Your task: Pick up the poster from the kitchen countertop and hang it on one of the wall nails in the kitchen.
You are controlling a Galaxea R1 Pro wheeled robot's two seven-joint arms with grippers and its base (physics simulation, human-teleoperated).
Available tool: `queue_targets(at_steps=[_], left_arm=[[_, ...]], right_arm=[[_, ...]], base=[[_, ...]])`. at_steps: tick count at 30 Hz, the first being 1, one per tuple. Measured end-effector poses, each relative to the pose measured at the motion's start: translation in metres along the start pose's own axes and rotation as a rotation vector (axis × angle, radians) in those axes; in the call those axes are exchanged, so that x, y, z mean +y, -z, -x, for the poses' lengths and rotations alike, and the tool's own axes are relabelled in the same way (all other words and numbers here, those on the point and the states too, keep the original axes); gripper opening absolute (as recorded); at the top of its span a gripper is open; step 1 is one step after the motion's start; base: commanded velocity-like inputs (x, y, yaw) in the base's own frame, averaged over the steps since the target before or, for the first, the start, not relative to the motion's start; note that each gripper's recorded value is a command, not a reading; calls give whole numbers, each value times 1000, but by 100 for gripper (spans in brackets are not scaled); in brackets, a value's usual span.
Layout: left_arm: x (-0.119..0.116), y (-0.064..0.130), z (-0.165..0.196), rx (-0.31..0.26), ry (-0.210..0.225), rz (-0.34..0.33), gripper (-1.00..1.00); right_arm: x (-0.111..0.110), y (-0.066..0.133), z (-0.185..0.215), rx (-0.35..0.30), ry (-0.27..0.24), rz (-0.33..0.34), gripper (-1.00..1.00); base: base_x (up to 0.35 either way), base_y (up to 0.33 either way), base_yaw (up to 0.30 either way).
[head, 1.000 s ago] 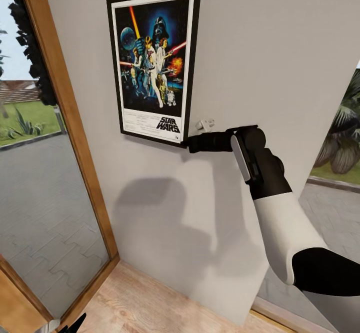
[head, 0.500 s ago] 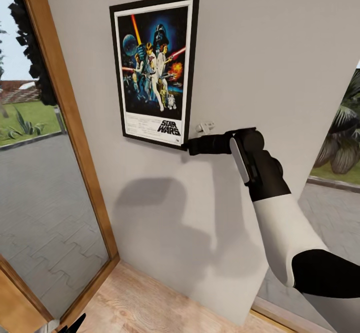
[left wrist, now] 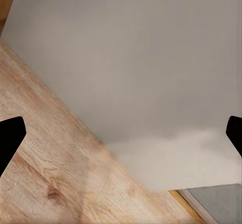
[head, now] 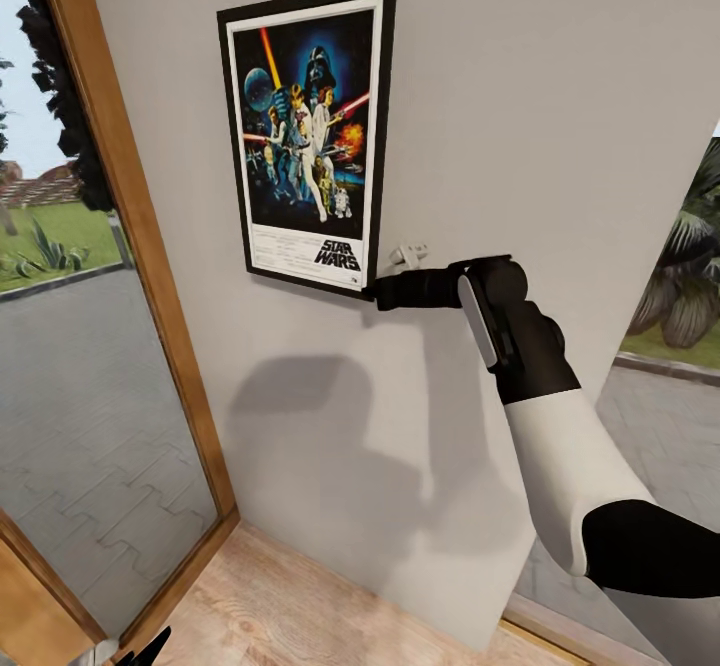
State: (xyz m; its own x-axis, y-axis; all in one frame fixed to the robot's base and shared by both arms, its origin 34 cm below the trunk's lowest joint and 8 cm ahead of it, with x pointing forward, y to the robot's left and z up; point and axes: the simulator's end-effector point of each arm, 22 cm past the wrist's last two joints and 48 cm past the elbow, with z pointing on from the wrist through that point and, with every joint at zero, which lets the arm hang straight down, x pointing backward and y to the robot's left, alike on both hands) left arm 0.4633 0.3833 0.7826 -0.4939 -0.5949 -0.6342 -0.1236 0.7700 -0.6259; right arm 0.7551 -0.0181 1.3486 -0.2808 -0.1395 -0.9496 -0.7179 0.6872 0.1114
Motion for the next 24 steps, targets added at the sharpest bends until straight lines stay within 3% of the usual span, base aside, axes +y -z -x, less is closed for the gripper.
queue_targets(at_steps=[9,24], left_arm=[[0,0,0,0,0,0,100],[-1,0,0,1,-1,-4,100]], right_arm=[[-2,3,11,-26,17,-41,-100],[1,3,14,-33,17,-39,-100]], base=[[0,0,0],[0,0,0]])
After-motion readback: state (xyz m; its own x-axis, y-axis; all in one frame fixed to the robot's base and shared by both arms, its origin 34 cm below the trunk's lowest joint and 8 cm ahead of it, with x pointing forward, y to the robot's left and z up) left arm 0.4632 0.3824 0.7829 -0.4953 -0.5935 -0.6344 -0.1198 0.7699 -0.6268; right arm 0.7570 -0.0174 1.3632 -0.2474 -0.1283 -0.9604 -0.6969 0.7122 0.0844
